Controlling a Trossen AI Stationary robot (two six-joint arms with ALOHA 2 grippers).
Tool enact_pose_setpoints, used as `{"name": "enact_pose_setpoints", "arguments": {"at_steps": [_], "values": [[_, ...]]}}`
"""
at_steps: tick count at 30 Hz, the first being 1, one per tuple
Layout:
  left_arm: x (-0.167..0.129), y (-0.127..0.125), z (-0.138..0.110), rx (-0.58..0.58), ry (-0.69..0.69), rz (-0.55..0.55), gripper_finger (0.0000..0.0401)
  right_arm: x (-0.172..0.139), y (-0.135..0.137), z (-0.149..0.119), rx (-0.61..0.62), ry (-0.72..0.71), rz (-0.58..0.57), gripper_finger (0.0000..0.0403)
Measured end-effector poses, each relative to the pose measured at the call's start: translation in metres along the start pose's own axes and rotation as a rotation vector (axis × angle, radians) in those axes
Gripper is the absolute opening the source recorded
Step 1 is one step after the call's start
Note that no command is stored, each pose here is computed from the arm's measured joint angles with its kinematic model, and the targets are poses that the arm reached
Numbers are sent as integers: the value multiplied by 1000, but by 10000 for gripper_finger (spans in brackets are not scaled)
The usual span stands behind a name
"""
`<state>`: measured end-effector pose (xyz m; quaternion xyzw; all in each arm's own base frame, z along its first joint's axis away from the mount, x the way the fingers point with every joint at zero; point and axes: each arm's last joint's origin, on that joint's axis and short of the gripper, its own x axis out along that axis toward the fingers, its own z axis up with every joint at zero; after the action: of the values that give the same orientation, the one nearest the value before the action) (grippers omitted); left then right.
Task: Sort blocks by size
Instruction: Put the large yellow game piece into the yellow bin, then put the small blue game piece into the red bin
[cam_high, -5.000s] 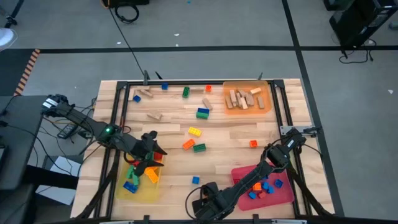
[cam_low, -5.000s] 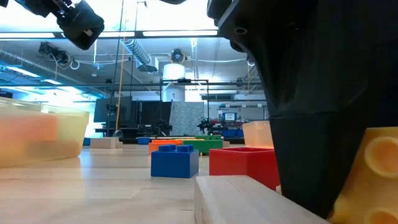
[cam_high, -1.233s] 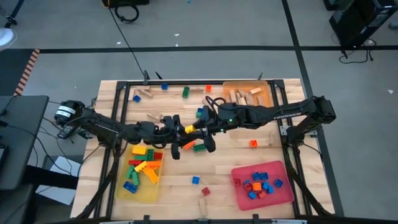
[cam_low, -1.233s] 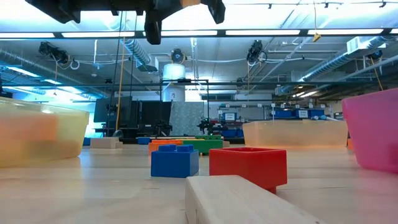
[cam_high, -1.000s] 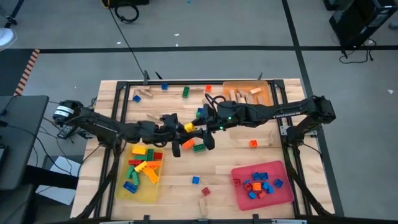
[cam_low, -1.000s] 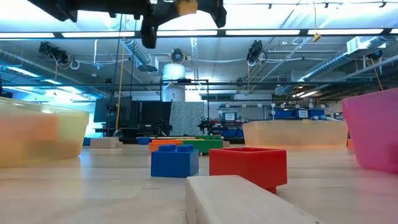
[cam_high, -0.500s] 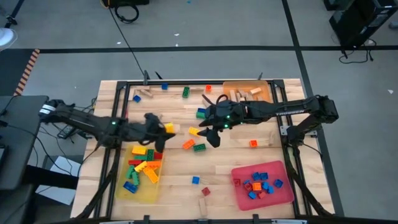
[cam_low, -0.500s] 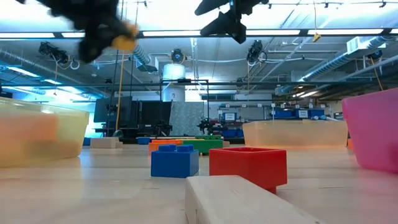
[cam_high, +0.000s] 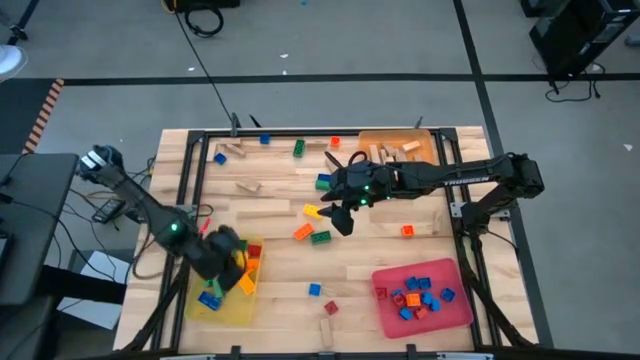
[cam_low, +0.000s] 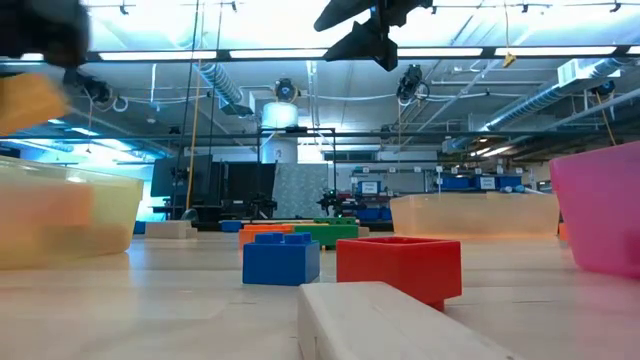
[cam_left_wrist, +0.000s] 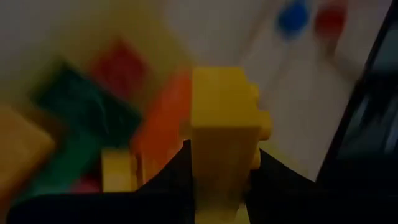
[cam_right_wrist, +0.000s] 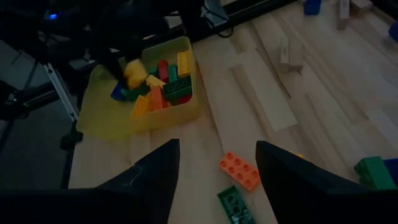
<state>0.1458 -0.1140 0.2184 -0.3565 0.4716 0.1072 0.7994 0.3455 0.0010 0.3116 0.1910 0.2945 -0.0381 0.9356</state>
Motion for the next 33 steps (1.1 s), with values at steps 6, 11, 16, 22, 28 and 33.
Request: {"name": "enact_pose_setpoints", "arguments": {"at_steps": [6, 11, 16, 22, 28, 33], "values": [[23, -4, -28, 87, 261, 86, 93, 0, -1, 1, -4, -13, -20, 225], [41, -8, -39, 105, 396, 120, 94, 0, -3, 2, -7, -26, -53, 225], [58, -13, -43, 119, 419, 94, 93, 0, -6, 3, -7, -30, -62, 225], [65, -14, -45, 94, 421, 106, 142, 0, -8, 4, -5, -33, -65, 225], [65, -15, -45, 89, 419, 99, 208, 0, -7, 4, -5, -35, -64, 225], [65, -16, -45, 73, 434, 97, 220, 0, -7, 4, -8, -35, -64, 225]]}}
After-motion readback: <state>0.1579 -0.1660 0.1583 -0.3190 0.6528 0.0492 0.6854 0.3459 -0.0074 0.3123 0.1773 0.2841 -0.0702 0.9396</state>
